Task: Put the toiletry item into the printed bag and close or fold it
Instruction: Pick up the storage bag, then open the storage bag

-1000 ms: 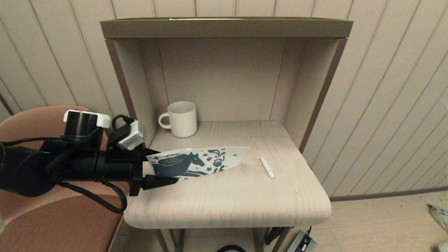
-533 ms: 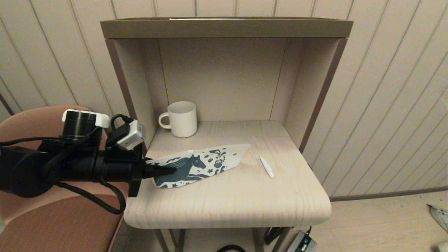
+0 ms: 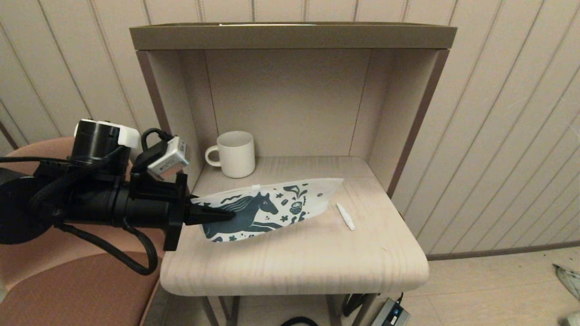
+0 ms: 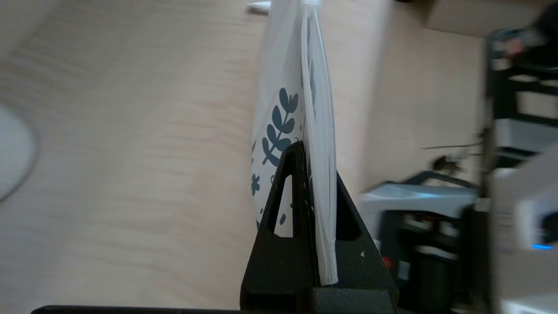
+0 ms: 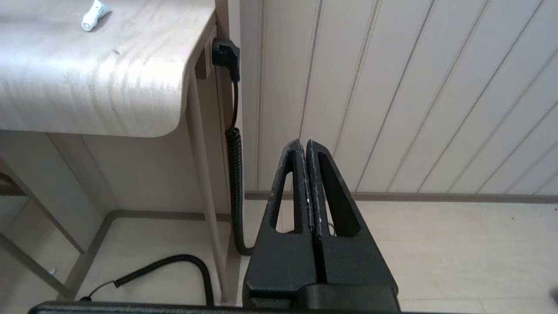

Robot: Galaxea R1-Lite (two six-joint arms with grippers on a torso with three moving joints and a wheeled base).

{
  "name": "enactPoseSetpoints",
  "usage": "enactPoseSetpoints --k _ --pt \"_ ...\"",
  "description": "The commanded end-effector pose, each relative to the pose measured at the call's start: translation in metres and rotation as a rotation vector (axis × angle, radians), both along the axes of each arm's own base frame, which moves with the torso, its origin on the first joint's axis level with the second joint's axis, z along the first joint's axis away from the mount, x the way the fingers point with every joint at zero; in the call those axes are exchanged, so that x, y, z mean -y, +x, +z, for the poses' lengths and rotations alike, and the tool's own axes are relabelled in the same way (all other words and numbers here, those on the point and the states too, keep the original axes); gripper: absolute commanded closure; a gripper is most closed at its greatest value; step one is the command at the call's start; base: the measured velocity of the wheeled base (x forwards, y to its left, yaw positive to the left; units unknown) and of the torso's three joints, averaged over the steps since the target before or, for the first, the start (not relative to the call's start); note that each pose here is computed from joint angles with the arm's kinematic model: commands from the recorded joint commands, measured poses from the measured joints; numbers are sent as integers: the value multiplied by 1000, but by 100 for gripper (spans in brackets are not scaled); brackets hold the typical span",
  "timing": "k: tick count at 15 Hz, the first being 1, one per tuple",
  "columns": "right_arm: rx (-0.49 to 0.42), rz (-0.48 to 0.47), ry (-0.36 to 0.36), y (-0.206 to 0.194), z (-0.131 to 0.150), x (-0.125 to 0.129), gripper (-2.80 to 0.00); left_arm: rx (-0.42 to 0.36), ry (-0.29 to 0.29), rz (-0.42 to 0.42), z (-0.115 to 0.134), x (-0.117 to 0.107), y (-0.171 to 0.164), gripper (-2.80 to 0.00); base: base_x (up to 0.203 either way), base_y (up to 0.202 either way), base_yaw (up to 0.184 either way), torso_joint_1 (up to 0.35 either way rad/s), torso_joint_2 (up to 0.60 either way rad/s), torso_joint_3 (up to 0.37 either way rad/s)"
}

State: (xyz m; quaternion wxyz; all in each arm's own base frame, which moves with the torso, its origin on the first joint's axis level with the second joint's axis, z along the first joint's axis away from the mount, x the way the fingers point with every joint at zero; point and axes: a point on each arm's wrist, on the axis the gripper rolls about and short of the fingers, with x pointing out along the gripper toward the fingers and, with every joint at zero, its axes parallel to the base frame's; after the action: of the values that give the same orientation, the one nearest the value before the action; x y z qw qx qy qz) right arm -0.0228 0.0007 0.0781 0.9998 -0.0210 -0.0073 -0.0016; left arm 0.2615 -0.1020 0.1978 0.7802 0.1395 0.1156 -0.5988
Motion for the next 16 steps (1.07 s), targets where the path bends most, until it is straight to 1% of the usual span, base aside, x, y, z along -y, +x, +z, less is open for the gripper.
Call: enactPoseSetpoints --k 1,3,5,6,8,10,12,13,14,16 --pt "-49 8 -2 -4 3 0 0 13 -3 -13 12 1 -6 0 0 0 0 0 0 0" --pt "51 30 6 -18 39 -1 0 9 -1 -13 12 1 -6 0 0 0 0 0 0 0" --pt "100 53 10 -35 83 -2 0 4 2 -27 13 5 -7 0 0 0 0 0 0 0" --pt "84 63 13 -33 105 -2 0 7 1 -38 14 7 -8 0 0 0 0 0 0 0" --pt "38 105 18 -19 156 0 0 37 -8 -44 22 8 -11 0 0 0 0 0 0 0" --pt "-17 179 22 14 208 0 0 41 -14 -56 27 11 -11 0 0 0 0 0 0 0" --pt "-75 285 31 56 248 -8 0 46 -16 -89 29 19 -17 0 0 0 0 0 0 0" --pt "-110 355 34 79 265 -17 0 43 -14 -102 29 23 -19 0 0 0 0 0 0 0" --pt "-150 420 33 100 275 -28 0 38 -6 -104 27 26 -20 0 0 0 0 0 0 0" --pt "-251 569 13 142 284 -63 0 36 14 -101 22 30 -20 0 0 0 0 0 0 0"
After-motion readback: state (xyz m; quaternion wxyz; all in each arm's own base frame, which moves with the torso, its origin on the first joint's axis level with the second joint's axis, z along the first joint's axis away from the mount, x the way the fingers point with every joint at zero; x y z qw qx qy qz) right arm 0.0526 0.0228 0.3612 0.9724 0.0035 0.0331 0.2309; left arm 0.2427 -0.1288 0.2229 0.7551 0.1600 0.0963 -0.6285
